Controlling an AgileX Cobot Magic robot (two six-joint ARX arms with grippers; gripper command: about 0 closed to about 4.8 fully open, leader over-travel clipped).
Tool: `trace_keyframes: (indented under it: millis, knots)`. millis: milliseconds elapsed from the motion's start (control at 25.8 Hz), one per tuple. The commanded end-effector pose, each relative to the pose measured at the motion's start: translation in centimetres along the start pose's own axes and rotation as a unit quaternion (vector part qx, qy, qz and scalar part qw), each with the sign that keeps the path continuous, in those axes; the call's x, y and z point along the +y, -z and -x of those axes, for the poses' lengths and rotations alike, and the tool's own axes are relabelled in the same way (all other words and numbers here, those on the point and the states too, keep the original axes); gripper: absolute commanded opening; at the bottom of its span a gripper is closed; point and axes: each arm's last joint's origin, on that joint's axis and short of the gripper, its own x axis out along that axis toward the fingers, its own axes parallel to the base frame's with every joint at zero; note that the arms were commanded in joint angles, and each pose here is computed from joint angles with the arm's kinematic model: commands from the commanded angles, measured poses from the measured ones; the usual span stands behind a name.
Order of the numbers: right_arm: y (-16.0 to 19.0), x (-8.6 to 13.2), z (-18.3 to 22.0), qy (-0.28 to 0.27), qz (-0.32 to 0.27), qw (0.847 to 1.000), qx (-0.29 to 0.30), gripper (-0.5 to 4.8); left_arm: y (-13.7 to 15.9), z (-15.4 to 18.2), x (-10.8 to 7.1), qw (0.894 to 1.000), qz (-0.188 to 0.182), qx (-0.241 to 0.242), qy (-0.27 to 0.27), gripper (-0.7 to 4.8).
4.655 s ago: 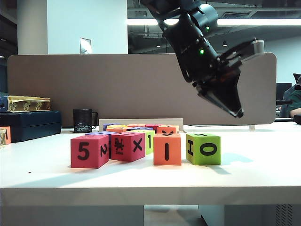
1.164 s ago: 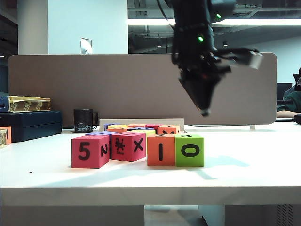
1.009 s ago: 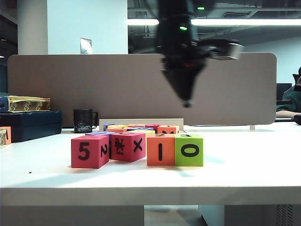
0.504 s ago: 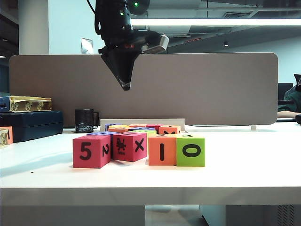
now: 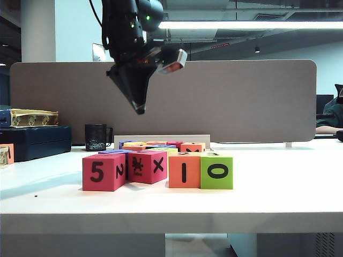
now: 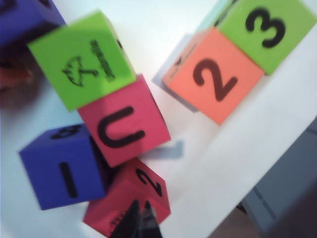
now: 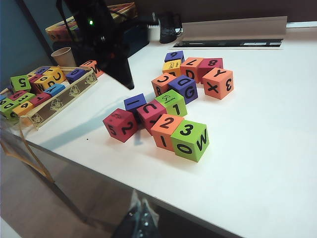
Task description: Select the appropriate blocks from the scattered letter blocks on the table and arrange them in a row to spell out "23".
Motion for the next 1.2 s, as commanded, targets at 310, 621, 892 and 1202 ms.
trace_keyframes:
  millis: [310, 621, 892, 1202]
  knots:
    - [-0.3, -0.1, -0.2, -0.001, 0.002, 1.0, -0.001, -0.01, 1.7, -5.1, -0.2, 0.997, 0.01, 0.063, 0.05, -0.06]
    - [-0.3, -0.1, -0.2, -0.001, 0.002, 1.0, 0.0, -0.01, 1.3, -8.5, -0.6, 0.998, -0.005, 0.022, 0.056, -0.06]
    - [-0.2, -0.1, -0.2, 0.0, -0.001, 1.0, 0.003, -0.01, 0.3, -10.1, 0.4, 1.0, -0.013, -0.004, -0.009, -0.06]
    - [0.0, -0.1, -0.2, 0.001, -0.006, 1.0, 0.01, -0.01, -1.7, -10.8, 2.1, 0.99, -0.017, -0.085, -0.112, -0.06]
